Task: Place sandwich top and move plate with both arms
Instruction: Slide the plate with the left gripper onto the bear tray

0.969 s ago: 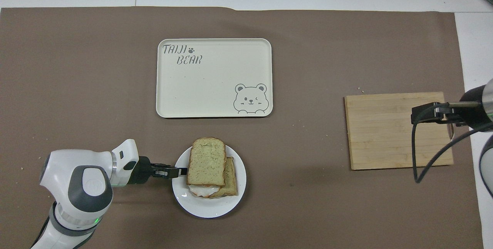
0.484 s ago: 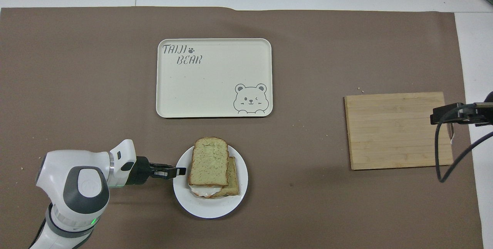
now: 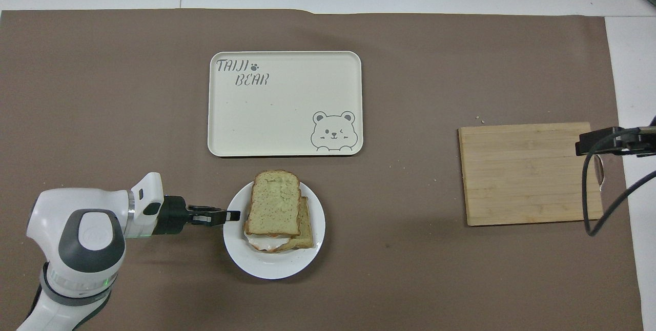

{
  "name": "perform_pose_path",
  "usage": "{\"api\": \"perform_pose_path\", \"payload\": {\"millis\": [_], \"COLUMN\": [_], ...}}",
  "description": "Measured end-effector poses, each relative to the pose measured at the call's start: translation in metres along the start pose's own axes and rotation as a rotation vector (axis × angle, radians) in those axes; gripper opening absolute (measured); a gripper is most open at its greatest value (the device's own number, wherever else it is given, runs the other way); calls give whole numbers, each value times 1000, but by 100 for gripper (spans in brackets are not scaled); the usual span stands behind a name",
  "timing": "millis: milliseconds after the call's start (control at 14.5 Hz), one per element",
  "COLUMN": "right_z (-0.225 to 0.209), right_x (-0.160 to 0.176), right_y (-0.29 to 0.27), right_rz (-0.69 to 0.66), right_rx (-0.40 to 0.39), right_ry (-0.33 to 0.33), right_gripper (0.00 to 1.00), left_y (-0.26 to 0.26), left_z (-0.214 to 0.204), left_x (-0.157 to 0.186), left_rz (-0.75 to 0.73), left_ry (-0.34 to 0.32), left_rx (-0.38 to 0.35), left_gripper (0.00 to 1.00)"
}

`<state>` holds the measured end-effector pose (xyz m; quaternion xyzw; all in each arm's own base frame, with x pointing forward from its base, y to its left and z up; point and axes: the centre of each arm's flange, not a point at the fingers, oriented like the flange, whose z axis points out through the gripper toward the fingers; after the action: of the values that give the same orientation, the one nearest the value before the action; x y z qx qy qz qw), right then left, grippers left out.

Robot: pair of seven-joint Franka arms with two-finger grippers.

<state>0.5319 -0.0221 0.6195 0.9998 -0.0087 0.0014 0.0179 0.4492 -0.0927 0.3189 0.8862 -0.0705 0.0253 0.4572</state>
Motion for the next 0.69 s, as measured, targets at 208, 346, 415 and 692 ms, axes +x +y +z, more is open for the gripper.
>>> {"api": "perform_pose_path", "payload": {"millis": [208,346,415,692], "right_z": [-9,-11,-11,-9], "right_x": [1,1,1,2], "right_y": [0,0,0,1], "right_rz": [0,0,0,2], "right_rx": [0,0,0,0], "right_ry": [18,23,22,20], "right_gripper": [100,100,100,100], "left_y": [8,13,16,13], "left_z": [-11,-15,-18,-22], "left_x": [34,62,78,129], "left_rz": [9,22,25,36], "left_ry": [61,101,129,196], "left_rx": [-34,-52,-66,-79], "left_gripper": [5,5,5,5]}}
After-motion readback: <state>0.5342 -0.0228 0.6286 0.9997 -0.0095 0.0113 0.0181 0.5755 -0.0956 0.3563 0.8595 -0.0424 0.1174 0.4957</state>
